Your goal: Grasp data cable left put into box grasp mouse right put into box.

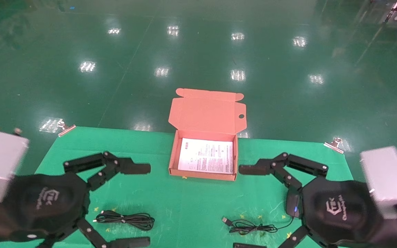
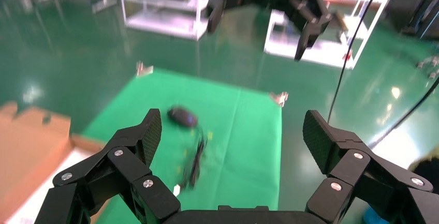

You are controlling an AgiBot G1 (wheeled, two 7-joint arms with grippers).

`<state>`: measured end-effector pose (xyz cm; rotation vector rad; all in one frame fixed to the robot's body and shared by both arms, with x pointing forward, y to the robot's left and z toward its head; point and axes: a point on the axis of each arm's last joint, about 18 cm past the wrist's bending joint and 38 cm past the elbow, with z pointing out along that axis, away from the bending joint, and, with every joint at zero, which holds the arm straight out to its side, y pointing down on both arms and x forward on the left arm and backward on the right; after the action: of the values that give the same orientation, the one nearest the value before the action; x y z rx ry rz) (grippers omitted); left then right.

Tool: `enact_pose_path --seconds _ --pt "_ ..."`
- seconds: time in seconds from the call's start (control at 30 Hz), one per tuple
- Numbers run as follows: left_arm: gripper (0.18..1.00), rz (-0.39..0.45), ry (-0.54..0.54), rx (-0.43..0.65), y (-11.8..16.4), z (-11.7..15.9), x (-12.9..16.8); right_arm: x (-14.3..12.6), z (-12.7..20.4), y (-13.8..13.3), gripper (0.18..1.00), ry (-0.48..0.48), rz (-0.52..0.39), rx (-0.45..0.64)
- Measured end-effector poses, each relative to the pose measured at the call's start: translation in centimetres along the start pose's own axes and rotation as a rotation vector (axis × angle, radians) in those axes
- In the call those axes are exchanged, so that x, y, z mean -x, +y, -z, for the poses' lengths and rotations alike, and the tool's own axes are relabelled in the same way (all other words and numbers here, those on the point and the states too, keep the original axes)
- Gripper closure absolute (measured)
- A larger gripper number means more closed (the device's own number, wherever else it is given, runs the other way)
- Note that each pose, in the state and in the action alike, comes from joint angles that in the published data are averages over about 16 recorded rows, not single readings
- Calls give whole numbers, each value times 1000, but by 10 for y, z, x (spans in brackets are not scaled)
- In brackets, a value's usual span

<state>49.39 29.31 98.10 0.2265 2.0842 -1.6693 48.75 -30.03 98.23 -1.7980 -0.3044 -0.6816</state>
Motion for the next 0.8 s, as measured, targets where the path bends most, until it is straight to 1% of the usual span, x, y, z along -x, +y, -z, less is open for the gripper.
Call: enact_pose_path --seconds 0.17,0.37,0.6,0.7,0.8 --pt "183 7 17 117 10 -9 9 -5 -7 12 178 -36 105 150" --pt "183 -23 43 309 24 -24 24 -15 -14 34 178 -104 244 364" --pt "183 -115 64 586 44 -40 43 -29 -19 62 178 -186 380 605" --pt "183 -160 60 701 54 -44 52 -34 -21 73 178 -212 421 688" --pt "183 -198 51 794 63 -48 59 -38 -23 84 178 -228 446 755"
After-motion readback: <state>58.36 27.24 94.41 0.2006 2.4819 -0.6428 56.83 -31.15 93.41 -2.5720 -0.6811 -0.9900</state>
